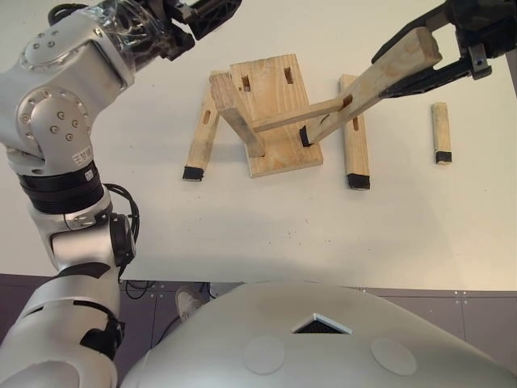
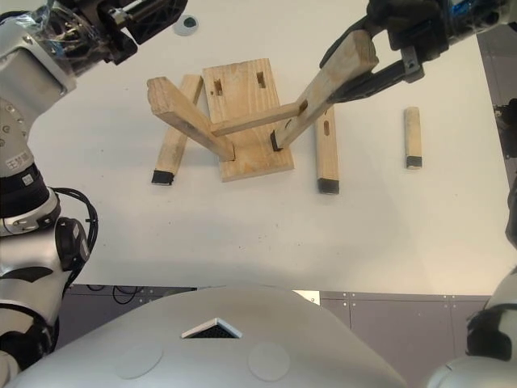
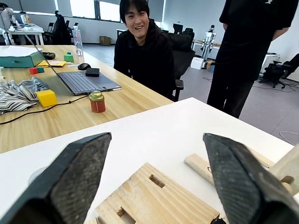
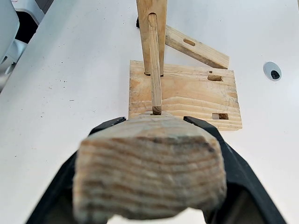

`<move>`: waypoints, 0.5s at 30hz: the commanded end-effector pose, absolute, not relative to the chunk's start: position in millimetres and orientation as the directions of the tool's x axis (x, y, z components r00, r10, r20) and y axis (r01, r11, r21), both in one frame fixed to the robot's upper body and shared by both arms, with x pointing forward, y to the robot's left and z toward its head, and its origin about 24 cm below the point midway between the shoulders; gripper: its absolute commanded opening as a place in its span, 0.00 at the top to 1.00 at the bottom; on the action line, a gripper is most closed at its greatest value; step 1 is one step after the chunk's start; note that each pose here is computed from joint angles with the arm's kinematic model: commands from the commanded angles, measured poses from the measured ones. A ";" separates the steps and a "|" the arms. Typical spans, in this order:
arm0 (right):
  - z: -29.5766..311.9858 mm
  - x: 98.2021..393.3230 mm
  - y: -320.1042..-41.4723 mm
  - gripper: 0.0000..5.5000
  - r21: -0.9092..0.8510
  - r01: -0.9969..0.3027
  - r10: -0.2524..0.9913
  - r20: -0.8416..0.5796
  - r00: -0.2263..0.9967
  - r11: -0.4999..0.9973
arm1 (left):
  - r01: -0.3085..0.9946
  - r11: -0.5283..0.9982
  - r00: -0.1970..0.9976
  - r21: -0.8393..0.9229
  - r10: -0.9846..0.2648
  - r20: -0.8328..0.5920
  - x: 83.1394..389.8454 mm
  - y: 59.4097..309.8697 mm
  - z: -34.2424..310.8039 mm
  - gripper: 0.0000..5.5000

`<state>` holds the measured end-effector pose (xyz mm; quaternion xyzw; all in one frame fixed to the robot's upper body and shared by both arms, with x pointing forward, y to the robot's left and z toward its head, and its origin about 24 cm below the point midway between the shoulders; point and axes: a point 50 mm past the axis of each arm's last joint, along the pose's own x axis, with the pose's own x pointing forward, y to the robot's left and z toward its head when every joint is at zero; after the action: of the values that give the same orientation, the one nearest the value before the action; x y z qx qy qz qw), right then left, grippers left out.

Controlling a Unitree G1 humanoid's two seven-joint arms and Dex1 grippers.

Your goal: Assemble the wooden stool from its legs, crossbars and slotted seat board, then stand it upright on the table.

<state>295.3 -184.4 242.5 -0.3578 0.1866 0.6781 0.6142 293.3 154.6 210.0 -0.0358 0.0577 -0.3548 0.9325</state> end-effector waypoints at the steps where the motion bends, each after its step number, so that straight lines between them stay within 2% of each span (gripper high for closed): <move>1: 225.6 292.2 -183.5 0.63 -0.139 -0.976 0.628 -0.778 0.001 -0.170 | 0.556 0.827 0.825 -0.087 -0.561 -0.071 299.1 140.7 217.7 0.34; 6: 224.5 290.5 -179.8 0.63 -0.109 -0.978 0.614 -0.789 -0.022 -0.175 | 0.281 0.959 0.954 -0.025 -0.282 -0.104 310.2 139.5 189.7 0.34; 15: 228.0 294.2 -162.3 0.63 -0.059 -0.970 0.605 -0.790 -0.098 -0.234 | 0.156 0.988 0.972 0.013 -0.151 -0.181 320.0 139.9 152.4 0.34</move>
<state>298.1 -170.8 243.5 -0.3766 0.2230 0.6674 0.6025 318.8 140.5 163.7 0.0188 0.0718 -0.0880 0.9933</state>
